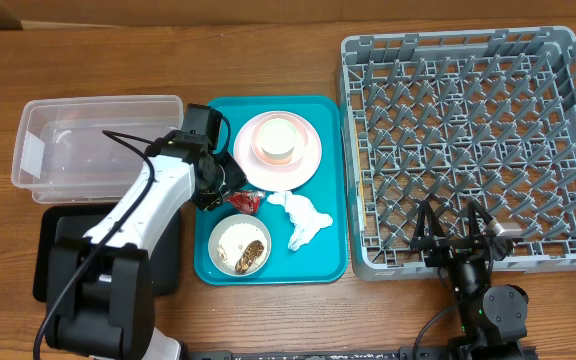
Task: Sort waste into correct bins and load items into the dishwasher
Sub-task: 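Reach the left gripper to the red wrapper on the teal tray and grasp it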
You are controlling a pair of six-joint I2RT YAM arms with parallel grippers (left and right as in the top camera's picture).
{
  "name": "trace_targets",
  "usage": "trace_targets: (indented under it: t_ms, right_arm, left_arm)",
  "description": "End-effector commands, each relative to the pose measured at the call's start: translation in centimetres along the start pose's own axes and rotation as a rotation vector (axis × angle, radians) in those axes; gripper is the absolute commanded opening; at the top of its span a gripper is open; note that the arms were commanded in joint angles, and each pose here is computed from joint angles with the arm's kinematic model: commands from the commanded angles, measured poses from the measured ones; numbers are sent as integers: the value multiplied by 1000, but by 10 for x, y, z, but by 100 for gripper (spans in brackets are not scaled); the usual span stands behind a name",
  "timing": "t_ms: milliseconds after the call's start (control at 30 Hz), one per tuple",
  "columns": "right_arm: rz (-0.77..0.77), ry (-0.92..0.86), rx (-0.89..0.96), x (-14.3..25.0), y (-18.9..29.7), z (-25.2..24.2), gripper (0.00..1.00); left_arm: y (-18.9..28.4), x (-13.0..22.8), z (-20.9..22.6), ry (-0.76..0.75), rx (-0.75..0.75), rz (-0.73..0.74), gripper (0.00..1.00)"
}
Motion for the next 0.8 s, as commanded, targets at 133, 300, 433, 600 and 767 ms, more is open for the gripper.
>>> trace_targets:
  t_ms: [133, 300, 433, 600, 767]
  right_arm:
    - [-2, 6, -4, 2, 0, 0, 100]
    - [-2, 6, -4, 2, 0, 0, 100]
    - [-2, 6, -4, 2, 0, 0, 100]
    - [-2, 6, -4, 2, 0, 0, 100]
    - [-2, 6, -4, 2, 0, 0, 100]
  left_arm:
    - [-21, 11, 2, 5, -34, 53, 44]
    - [-26, 13, 3, 1, -43, 61, 31]
    - [-25, 10, 3, 9, -35, 64, 8]
    - [-14, 6, -6, 28, 20, 92, 4]
    - [17, -7, -26, -6, 107, 87, 4]
Point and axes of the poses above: each gripper's point midway between its finger pads, its own y axis back along the fingers, its own z axis along the line the jaws close on, x = y × z, the point moved 1 cm from there along y, back along the fingers, and after that the axes turned 3 degrees about y, right-handed, at the moved point
